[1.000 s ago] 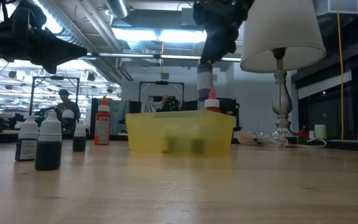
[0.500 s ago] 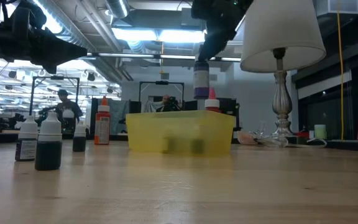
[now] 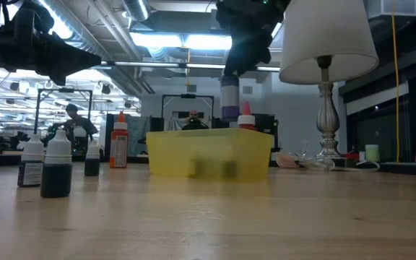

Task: Pick & Place food coloring
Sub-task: Put the large purple food coloring bottle into the yellow bin

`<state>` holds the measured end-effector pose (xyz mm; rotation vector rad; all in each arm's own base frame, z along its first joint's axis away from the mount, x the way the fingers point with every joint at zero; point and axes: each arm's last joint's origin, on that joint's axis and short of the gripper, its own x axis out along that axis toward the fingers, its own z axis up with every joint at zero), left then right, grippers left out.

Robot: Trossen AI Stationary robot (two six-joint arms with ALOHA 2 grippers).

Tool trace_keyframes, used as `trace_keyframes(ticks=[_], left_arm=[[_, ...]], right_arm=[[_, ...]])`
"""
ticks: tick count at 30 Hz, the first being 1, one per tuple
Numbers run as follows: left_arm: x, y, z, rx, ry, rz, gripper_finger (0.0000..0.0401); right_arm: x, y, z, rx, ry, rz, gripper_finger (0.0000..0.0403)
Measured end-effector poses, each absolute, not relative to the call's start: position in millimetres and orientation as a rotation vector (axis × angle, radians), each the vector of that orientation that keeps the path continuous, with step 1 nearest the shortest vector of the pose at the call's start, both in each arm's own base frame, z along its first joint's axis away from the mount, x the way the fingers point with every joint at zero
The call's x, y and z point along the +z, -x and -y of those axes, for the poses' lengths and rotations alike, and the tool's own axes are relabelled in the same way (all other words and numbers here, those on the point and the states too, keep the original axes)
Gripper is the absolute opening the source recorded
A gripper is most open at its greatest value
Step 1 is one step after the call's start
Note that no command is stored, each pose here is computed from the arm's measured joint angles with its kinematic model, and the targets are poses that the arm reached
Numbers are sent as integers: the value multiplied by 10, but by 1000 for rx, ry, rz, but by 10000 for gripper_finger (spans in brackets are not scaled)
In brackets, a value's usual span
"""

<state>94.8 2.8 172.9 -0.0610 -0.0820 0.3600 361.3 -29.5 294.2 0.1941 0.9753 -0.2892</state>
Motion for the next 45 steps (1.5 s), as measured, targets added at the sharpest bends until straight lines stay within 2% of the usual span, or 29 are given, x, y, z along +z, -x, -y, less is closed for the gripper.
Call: trace_keyframes(ticks=[6, 15, 24, 45], left_arm=[[1729, -948, -28, 360, 61, 82, 10], [1728, -948, -28, 359, 61, 82, 11], [1729, -948, -28, 360, 61, 82, 10], [1728, -948, -28, 360, 61, 82, 9]], right_arm=[[2821, -3719, 200, -375, -199, -962, 125], [2641, -3824, 92, -405, -252, -961, 125], [2343, -3762, -3, -465, -269, -978, 126], [2089, -3723, -29, -459, -262, -951, 126]])
